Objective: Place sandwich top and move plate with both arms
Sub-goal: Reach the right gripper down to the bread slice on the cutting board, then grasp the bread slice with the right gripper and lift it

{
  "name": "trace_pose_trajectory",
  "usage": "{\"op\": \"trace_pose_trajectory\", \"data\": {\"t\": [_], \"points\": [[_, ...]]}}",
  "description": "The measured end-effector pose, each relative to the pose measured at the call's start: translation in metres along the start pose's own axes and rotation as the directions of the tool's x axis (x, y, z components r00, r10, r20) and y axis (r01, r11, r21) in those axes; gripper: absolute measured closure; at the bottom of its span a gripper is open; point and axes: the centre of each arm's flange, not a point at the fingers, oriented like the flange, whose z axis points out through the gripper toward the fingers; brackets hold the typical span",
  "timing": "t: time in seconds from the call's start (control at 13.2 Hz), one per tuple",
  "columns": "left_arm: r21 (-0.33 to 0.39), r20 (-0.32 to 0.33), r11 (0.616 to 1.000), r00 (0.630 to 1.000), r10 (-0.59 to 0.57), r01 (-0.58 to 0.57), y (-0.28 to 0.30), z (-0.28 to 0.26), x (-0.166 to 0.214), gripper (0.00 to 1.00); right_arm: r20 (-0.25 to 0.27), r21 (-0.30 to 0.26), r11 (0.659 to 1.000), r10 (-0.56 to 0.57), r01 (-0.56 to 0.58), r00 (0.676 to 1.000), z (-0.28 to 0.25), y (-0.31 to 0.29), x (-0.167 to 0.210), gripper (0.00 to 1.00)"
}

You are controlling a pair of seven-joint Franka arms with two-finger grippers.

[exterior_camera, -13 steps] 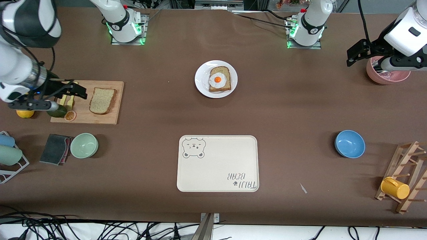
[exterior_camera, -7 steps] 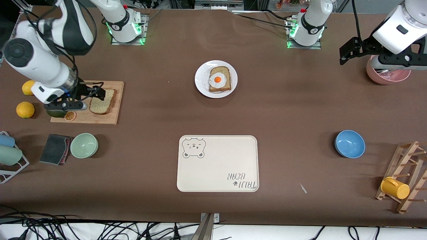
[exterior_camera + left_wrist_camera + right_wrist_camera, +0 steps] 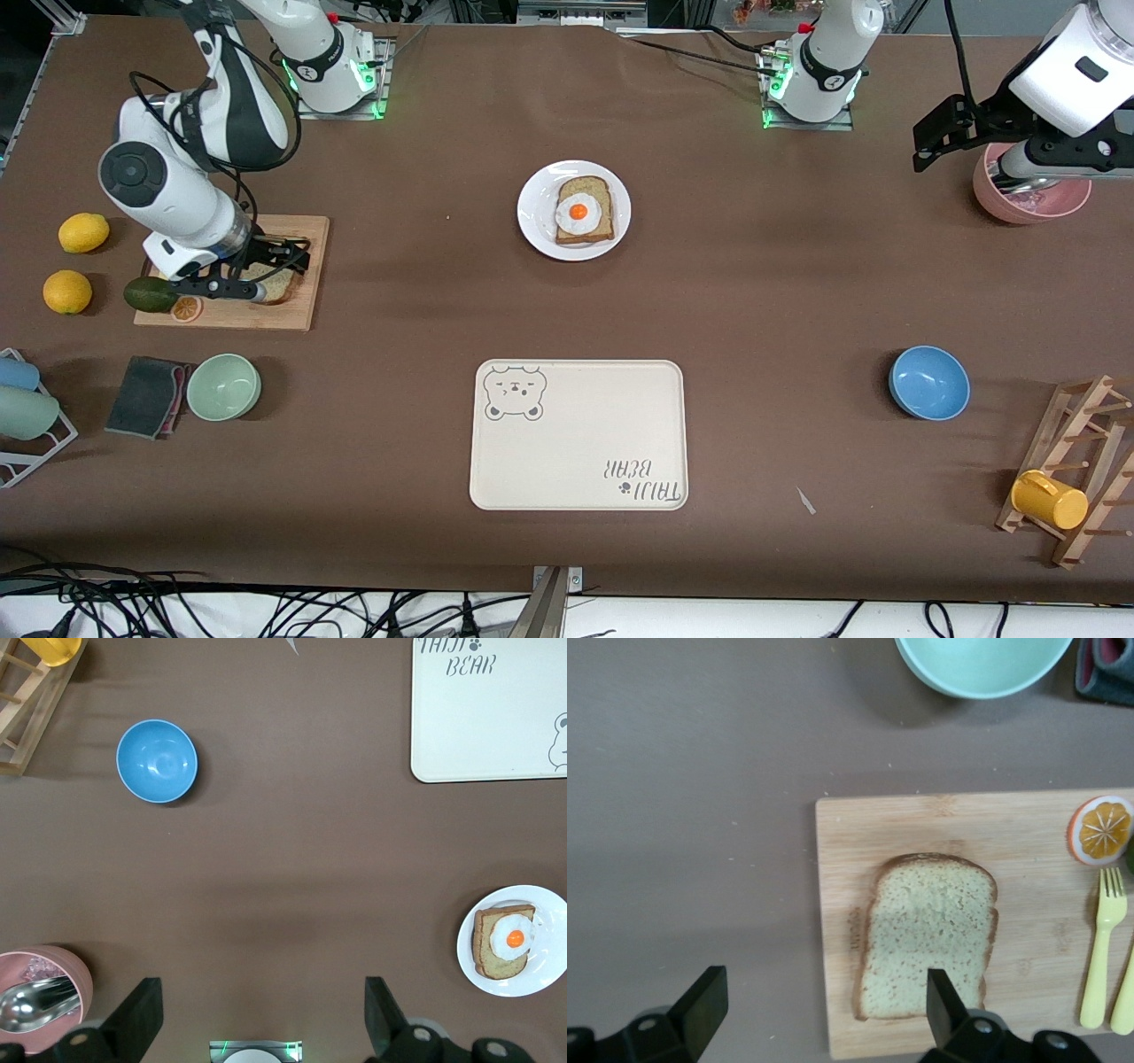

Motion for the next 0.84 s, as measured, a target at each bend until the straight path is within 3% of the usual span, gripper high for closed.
{"op": "trace_pose_trajectory", "data": {"t": [0.84], "points": [[-0.001,-0.002,1.000,1.000,-0.005,0.005,-0.003,-0.001,0.000,0.00,0.067,-0.059,0.989,0.141,-0.137,0.988,0.069,-0.005,-0.008,0.12]]}}
